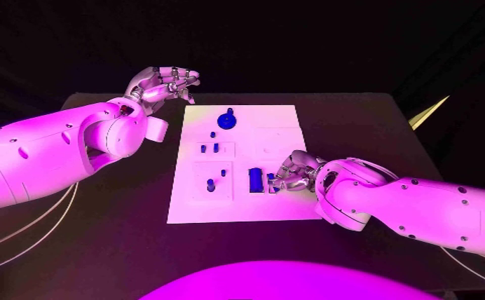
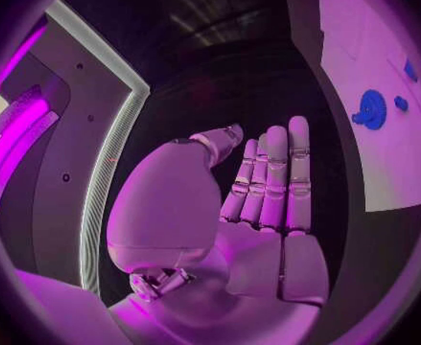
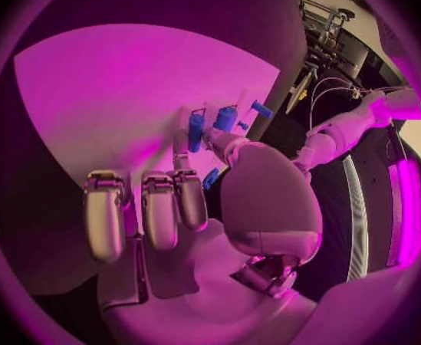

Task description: Assemble the parts on the task board

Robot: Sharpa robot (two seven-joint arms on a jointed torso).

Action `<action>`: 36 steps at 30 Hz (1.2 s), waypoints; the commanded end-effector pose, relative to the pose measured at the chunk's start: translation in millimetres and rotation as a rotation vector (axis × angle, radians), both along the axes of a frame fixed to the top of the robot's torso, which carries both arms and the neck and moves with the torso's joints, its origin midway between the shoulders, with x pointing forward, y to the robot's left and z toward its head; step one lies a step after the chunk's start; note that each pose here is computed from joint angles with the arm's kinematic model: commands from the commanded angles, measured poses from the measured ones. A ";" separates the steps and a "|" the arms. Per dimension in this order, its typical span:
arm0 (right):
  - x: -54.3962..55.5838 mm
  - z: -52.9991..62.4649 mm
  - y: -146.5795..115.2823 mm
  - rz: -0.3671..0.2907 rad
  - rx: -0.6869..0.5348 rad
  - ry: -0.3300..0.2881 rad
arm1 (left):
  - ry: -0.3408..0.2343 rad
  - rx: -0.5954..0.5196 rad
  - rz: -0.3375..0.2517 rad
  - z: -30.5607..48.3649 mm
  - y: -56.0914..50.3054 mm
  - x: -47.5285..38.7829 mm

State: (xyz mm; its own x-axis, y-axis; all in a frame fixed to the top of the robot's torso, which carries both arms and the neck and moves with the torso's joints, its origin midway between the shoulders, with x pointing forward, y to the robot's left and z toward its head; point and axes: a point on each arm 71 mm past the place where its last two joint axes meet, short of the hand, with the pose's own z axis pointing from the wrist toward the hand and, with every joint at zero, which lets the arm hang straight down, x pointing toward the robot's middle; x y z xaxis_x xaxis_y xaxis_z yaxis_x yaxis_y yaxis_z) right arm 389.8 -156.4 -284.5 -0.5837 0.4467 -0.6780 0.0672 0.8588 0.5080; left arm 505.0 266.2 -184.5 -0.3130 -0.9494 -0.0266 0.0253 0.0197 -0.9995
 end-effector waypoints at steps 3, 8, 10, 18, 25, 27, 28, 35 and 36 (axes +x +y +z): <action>-1.4 -0.1 2.7 0.013 -0.001 -0.003 | -0.001 -0.003 -0.005 0.6 -1.8 0.0; -1.5 0.2 3.2 0.017 -0.001 -0.006 | -0.001 -0.003 -0.006 0.6 -1.8 -0.1; -1.7 0.4 3.6 0.019 0.001 -0.008 | -0.001 -0.003 -0.006 0.6 -1.8 -0.1; -2.3 1.4 3.0 0.027 0.002 -0.017 | 0.000 -0.002 -0.004 0.5 -1.1 0.0; -2.6 1.8 -3.0 0.024 -0.008 -0.021 | 0.000 -0.002 -0.002 0.5 -0.6 -0.1; -2.8 2.2 -5.3 0.022 -0.009 -0.024 | 0.000 -0.002 -0.002 0.5 -0.5 -0.1; -2.9 2.5 -6.6 0.020 -0.008 -0.028 | 0.000 -0.002 -0.002 0.5 -0.5 -0.1; 0.6 11.9 -21.7 -0.003 0.062 -0.096 | -0.003 0.000 0.003 0.6 0.9 0.1; 3.3 15.4 -24.6 -0.007 0.093 -0.115 | -0.004 0.000 0.005 0.6 1.4 0.3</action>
State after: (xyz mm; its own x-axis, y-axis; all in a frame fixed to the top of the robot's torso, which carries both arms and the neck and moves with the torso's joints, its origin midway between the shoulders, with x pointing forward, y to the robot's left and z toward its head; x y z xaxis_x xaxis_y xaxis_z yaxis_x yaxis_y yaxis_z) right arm 390.9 -180.5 -273.2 -0.5164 0.4928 -0.7004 0.0232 0.8256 0.5638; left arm 505.1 267.9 -184.5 -0.3082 -0.9509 -0.0285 0.0255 0.0217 -0.9994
